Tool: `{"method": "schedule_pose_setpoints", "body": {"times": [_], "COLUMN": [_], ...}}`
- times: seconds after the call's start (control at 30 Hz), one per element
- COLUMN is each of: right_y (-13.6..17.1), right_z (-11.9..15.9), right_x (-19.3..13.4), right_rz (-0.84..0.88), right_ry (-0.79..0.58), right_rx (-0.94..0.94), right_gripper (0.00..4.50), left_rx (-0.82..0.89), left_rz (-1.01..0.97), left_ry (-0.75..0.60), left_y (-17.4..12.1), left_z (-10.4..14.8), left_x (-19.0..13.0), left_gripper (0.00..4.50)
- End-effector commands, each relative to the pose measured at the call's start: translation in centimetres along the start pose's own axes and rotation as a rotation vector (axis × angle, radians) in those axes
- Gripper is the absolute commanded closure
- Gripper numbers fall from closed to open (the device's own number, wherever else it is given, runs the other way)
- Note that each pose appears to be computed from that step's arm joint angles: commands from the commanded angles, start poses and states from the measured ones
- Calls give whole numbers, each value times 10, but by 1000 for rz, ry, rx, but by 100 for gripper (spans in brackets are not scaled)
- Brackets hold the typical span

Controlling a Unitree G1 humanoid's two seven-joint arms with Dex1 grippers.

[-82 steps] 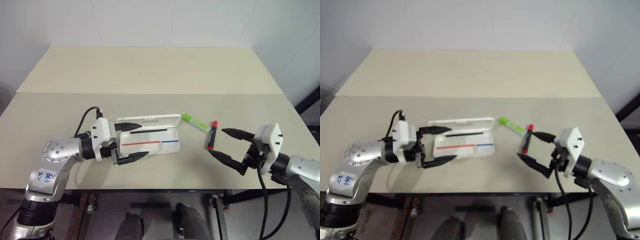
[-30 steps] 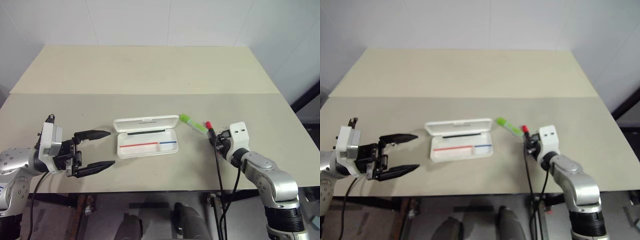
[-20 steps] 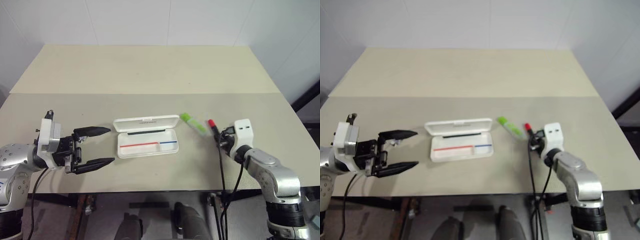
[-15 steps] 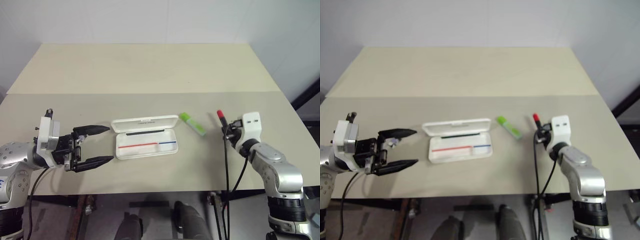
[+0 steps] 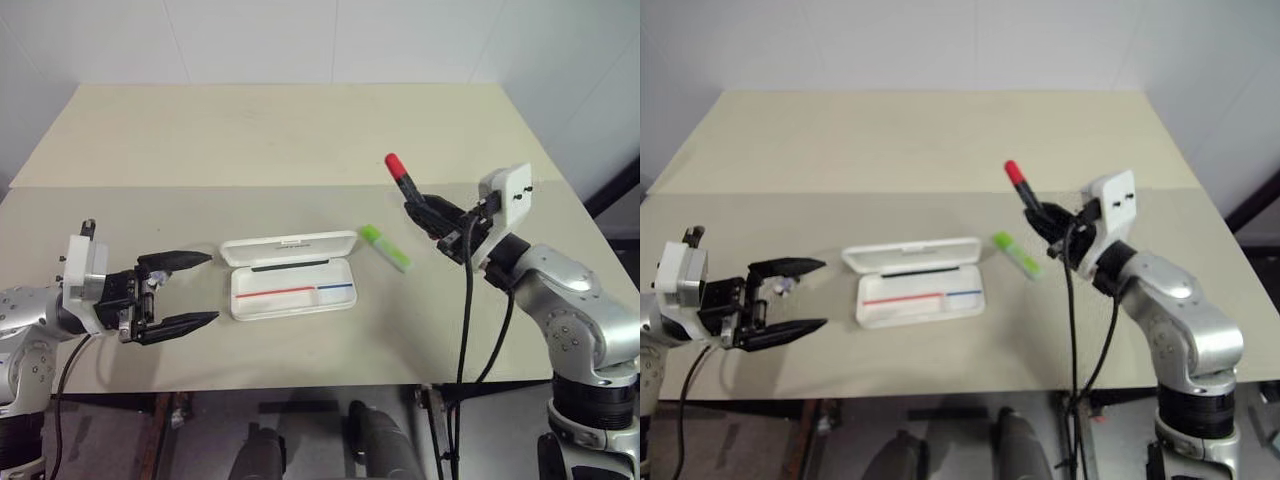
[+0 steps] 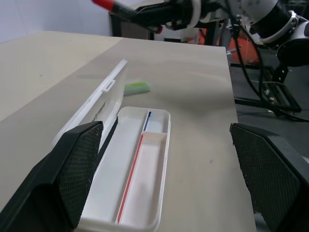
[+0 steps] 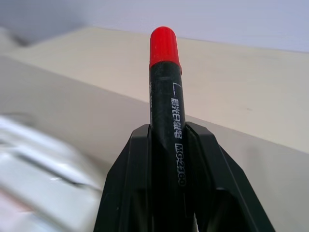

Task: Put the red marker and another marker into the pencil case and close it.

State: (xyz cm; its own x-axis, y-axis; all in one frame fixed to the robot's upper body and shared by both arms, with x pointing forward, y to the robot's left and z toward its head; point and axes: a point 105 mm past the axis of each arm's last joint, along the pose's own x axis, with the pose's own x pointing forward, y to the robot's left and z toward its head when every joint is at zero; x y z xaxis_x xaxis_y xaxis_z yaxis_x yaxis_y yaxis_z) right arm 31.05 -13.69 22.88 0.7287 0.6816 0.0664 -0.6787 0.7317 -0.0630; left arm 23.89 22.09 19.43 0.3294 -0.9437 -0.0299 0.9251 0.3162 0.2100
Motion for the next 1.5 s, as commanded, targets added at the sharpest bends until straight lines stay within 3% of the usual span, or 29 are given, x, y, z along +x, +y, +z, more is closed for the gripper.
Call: {"method": "schedule_pose_setpoints", "body": {"times": [0.03,0.1,0.23,0.37,0.7,0.93,1.5], "right_y": [27,36,58,70,103,115,123], "right_z": [14,12,-12,-30,-34,-43,-61], "right_x": [-5,-6,-11,-4,43,71,89], "right_rz": [204,298,527,645,762,725,633], "right_ry": [24,79,321,411,321,270,255], "right_rx": [-23,-39,-164,-276,-556,-660,-767], "right_gripper": [388,388,388,388,388,388,388], "left_rx": [39,38,36,43,52,59,61], "left_rz": [8,14,42,62,85,96,89], "left_ry": [-24,-26,-25,-23,-47,-71,-64], "left_y": [-1,-1,0,1,-6,-9,-12], "left_z": [9,9,6,4,5,6,4], "left_x": [-9,-13,-24,-30,-36,-46,-41], "left_gripper": [0,0,0,0,0,0,0]}}
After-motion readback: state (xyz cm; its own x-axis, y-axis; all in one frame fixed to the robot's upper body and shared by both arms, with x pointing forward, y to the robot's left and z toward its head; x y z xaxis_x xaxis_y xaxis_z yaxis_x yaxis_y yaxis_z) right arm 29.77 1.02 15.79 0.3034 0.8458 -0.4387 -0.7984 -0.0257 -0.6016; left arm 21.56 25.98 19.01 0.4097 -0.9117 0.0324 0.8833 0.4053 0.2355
